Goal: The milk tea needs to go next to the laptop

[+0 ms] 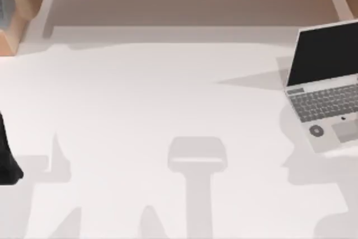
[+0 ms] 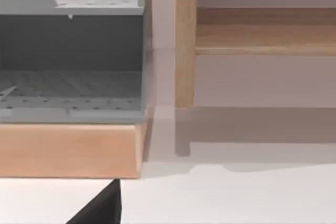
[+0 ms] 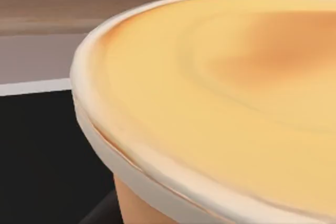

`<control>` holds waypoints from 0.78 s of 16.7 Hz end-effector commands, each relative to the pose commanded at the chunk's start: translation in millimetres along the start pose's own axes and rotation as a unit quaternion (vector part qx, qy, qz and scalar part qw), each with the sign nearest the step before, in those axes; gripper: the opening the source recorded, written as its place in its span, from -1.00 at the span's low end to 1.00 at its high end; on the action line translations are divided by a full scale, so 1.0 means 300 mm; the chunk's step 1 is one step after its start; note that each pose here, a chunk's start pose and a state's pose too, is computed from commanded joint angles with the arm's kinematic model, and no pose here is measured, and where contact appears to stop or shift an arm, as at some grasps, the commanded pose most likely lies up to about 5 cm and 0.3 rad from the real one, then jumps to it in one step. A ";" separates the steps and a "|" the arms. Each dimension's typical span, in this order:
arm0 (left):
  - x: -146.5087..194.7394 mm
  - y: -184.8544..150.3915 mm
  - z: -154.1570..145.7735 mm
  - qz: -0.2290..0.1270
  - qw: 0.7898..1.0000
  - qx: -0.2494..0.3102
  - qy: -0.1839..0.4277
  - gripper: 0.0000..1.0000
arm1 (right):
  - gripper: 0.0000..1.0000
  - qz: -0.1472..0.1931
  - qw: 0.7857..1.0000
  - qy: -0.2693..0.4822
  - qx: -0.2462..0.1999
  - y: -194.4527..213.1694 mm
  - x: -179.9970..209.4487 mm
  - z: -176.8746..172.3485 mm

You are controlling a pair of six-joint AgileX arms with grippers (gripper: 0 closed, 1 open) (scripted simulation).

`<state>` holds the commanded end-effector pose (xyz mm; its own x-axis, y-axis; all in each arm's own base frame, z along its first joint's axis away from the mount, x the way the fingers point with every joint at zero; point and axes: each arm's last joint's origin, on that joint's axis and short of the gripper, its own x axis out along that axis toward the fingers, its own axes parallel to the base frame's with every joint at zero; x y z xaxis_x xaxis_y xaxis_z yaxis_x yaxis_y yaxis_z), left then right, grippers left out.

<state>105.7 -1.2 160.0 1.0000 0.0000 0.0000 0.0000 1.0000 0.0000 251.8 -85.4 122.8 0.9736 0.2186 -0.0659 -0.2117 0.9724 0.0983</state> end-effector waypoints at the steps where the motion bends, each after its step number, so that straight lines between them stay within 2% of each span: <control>1: 0.000 0.000 0.000 0.000 1.000 0.000 0.000 1.00 | -1.00 0.005 1.000 -0.002 0.001 0.002 0.000 0.001; 6: 0.000 0.000 0.000 0.000 1.000 0.000 0.000 1.00 | -1.00 0.005 1.000 -0.016 -0.010 -0.005 0.008 0.005; 13: 0.000 0.000 0.000 0.000 1.000 0.000 0.000 1.00 | -1.00 -0.058 0.997 -0.028 -0.044 -0.052 0.024 -0.007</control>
<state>105.7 -1.2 160.0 1.0000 0.0000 0.0000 0.0000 1.0000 0.0000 262.1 -98.9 118.7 0.9946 0.1025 -0.0150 -0.1024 0.9947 0.0059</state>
